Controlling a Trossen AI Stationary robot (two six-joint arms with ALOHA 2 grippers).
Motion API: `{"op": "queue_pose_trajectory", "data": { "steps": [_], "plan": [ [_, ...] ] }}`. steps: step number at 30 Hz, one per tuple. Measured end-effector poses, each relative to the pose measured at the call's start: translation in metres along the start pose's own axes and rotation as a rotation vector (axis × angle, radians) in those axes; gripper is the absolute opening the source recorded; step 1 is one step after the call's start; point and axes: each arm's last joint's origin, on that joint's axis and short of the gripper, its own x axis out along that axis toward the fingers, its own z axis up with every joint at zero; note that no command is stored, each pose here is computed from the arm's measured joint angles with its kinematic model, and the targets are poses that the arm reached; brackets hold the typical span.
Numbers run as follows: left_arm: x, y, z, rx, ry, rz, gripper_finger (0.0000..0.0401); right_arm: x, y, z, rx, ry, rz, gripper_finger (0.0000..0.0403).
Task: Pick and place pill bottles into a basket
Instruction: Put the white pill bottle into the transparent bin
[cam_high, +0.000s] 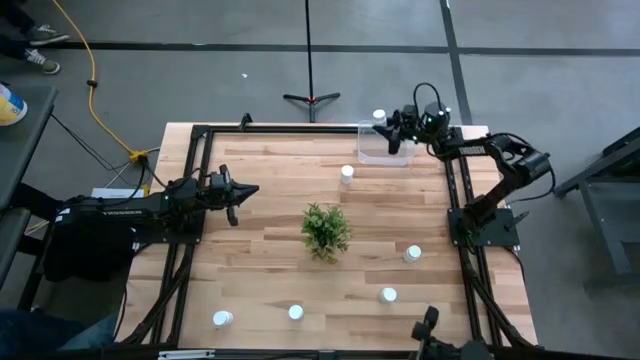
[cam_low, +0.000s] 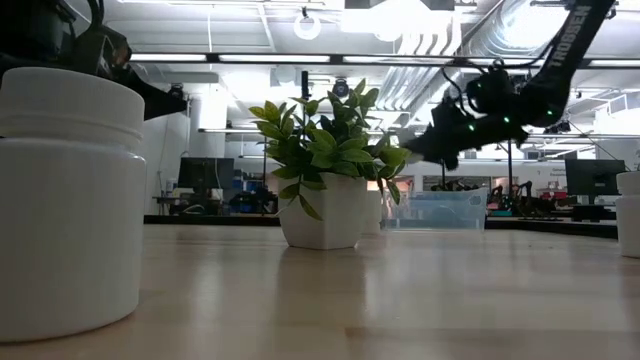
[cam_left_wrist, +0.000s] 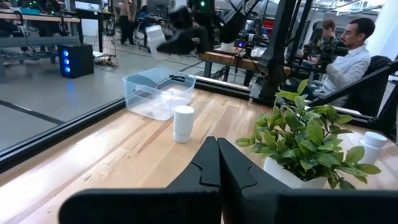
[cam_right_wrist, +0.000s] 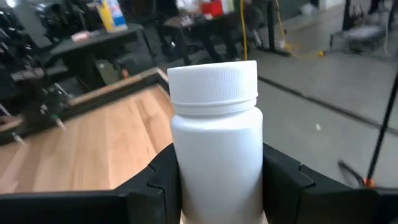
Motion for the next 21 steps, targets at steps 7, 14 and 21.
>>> {"op": "queue_pose_trajectory", "data": {
  "steps": [7, 14, 21],
  "plan": [
    [0.000, 0.000, 0.000, -0.001, 0.000, 0.000, 0.0028, -0.006, 0.003, -0.018, 0.017, 0.035, -0.071, 0.0149],
    [0.000, 0.000, 0.000, -0.023, 0.000, 0.000, 0.0022, -0.004, 0.006, -0.025, -0.010, 0.100, -0.107, 0.0149],
    [0.000, 0.000, 0.000, -0.023, -0.002, 0.011, 0.0027, 0.009, 0.011, -0.032, 0.023, 0.044, -0.104, 0.0149]
  ]
}}
